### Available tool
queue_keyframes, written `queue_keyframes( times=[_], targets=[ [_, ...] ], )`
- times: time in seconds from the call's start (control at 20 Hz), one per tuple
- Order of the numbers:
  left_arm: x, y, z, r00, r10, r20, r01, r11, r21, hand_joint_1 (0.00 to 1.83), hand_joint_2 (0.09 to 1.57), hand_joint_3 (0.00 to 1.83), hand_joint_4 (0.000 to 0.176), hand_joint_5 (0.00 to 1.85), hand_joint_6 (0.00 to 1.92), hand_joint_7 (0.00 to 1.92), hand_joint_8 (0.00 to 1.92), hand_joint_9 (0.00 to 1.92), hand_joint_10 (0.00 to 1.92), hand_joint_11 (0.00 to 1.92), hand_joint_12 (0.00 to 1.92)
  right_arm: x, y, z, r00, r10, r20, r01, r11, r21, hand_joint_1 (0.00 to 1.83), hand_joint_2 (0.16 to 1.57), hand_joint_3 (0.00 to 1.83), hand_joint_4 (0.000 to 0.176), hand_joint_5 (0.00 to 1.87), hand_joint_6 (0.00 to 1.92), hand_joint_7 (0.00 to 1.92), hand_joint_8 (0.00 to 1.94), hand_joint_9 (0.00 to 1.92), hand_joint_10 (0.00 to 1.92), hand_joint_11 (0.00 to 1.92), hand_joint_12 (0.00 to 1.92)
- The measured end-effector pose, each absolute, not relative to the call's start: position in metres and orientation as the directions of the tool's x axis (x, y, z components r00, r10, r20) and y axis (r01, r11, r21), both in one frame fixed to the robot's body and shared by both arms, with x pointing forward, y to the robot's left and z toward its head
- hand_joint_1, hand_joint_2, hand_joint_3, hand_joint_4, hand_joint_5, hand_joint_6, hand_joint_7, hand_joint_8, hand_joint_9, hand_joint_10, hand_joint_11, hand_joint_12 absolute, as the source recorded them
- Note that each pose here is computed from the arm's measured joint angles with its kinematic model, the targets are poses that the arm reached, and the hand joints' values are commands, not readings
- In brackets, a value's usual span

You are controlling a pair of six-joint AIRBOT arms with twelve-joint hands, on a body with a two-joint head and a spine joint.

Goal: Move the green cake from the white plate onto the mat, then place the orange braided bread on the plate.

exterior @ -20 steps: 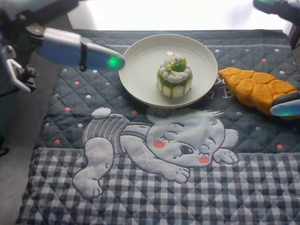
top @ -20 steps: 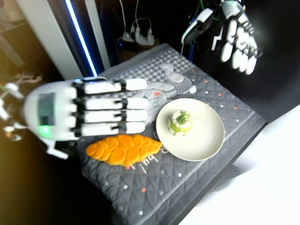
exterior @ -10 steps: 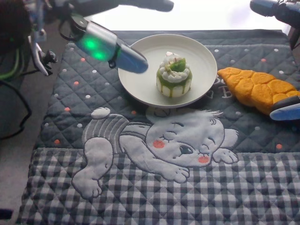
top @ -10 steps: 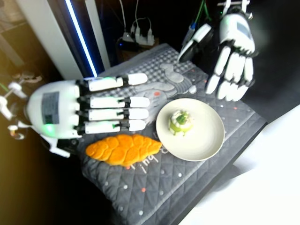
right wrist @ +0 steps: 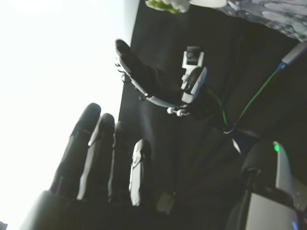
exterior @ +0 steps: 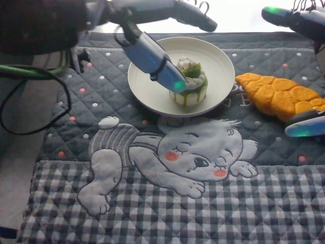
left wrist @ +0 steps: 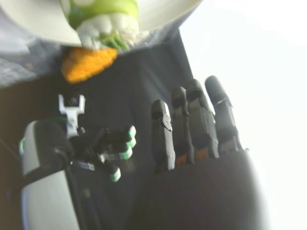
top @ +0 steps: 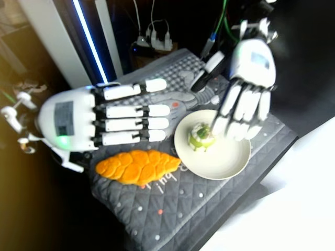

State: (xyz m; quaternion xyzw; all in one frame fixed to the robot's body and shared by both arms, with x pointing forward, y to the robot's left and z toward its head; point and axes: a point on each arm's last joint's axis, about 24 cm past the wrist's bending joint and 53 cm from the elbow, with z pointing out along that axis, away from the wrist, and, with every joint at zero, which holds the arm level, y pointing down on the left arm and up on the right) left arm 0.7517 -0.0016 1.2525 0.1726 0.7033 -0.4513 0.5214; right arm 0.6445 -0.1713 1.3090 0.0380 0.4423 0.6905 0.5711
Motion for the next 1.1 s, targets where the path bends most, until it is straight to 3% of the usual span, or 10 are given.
queue_keyframes(
  times=[0.1, 0.15, 0.25, 0.3, 0.35, 0.5, 0.55, 0.6, 0.9, 1.1],
  targets=[
    [0.754, -0.007, 1.245, -0.402, -0.201, -0.893, 0.71, 0.547, -0.443, 0.76, 0.72, 0.0, 0.116, 0.43, 0.01, 0.46, 0.0, 0.47, 0.01, 0.11, 0.84, 0.645, -0.172, 1.309, -0.343, 0.824, -0.451, -0.755, 0.044, 0.655, 0.76, 0.66, 0.0, 0.154, 0.17, 0.0, 0.26, 0.0, 0.3, 0.0, 0.15, 0.64],
    [0.755, -0.009, 1.243, -0.397, -0.191, -0.898, 0.712, 0.553, -0.433, 0.73, 0.72, 0.0, 0.142, 0.42, 0.0, 0.44, 0.0, 0.46, 0.01, 0.11, 0.83, 0.645, -0.172, 1.309, -0.343, 0.824, -0.45, -0.754, 0.044, 0.655, 0.74, 0.67, 0.01, 0.146, 0.18, 0.0, 0.27, 0.01, 0.31, 0.01, 0.16, 0.64],
    [0.757, -0.014, 1.236, -0.4, -0.181, -0.899, 0.708, 0.562, -0.428, 0.68, 0.73, 0.0, 0.171, 0.42, 0.0, 0.43, 0.0, 0.44, 0.0, 0.11, 0.87, 0.645, -0.17, 1.308, -0.348, 0.823, -0.449, -0.754, 0.039, 0.656, 0.75, 0.68, 0.01, 0.153, 0.17, 0.0, 0.27, 0.0, 0.3, 0.0, 0.13, 0.63],
    [0.757, -0.015, 1.234, -0.405, -0.18, -0.896, 0.705, 0.562, -0.432, 0.71, 0.73, 0.0, 0.175, 0.43, 0.0, 0.45, 0.01, 0.46, 0.01, 0.12, 0.88, 0.644, -0.168, 1.308, -0.35, 0.82, -0.453, -0.755, 0.039, 0.654, 0.77, 0.67, 0.01, 0.165, 0.17, 0.0, 0.28, 0.01, 0.31, 0.0, 0.13, 0.63],
    [0.757, -0.016, 1.23, -0.409, -0.177, -0.895, 0.704, 0.562, -0.434, 0.74, 0.72, 0.0, 0.176, 0.44, 0.0, 0.45, 0.0, 0.47, 0.01, 0.11, 0.91, 0.644, -0.168, 1.308, -0.351, 0.819, -0.454, -0.756, 0.039, 0.654, 0.78, 0.67, 0.0, 0.168, 0.18, 0.0, 0.3, 0.01, 0.32, 0.01, 0.15, 0.63],
    [0.76, -0.017, 1.225, -0.413, -0.174, -0.894, 0.697, 0.571, -0.434, 0.7, 0.72, 0.0, 0.176, 0.42, 0.0, 0.46, 0.0, 0.48, 0.0, 0.01, 1.08, 0.645, -0.17, 1.308, -0.348, 0.823, -0.448, -0.754, 0.039, 0.656, 0.74, 0.68, 0.01, 0.143, 0.18, 0.0, 0.32, 0.02, 0.34, 0.01, 0.18, 0.65],
    [0.761, -0.016, 1.223, -0.413, -0.172, -0.894, 0.695, 0.576, -0.432, 0.72, 0.72, 0.0, 0.176, 0.41, 0.0, 0.46, 0.0, 0.48, 0.0, 0.0, 1.11, 0.645, -0.17, 1.308, -0.348, 0.824, -0.448, -0.754, 0.038, 0.656, 0.71, 0.69, 0.01, 0.128, 0.19, 0.01, 0.34, 0.02, 0.36, 0.02, 0.21, 0.67],
    [0.761, -0.015, 1.221, -0.414, -0.17, -0.894, 0.692, 0.58, -0.43, 0.7, 0.73, 0.0, 0.176, 0.4, 0.0, 0.46, 0.0, 0.49, 0.0, 0.0, 1.14, 0.645, -0.17, 1.308, -0.348, 0.824, -0.448, -0.753, 0.039, 0.656, 0.7, 0.68, 0.0, 0.139, 0.21, 0.0, 0.36, 0.01, 0.38, 0.01, 0.23, 0.66],
    [0.771, -0.024, 1.207, -0.424, -0.169, -0.89, 0.668, 0.605, -0.433, 0.74, 0.72, 0.0, 0.176, 0.38, 0.0, 0.51, 0.01, 0.55, 0.02, 0.02, 1.19, 0.644, -0.165, 1.306, -0.362, 0.822, -0.44, -0.75, 0.023, 0.661, 0.7, 0.72, 0.02, 0.155, 0.22, 0.0, 0.35, 0.0, 0.38, 0.0, 0.23, 0.65],
    [0.773, -0.023, 1.206, -0.427, -0.177, -0.887, 0.659, 0.61, -0.439, 0.8, 0.77, 0.0, 0.176, 0.39, 0.0, 0.53, 0.0, 0.57, 0.01, 0.03, 1.19, 0.641, -0.158, 1.303, -0.378, 0.809, -0.45, -0.751, 0.015, 0.66, 0.75, 0.69, 0.0, 0.12, 0.24, 0.0, 0.37, 0.0, 0.39, 0.0, 0.21, 0.73]
  ],
)
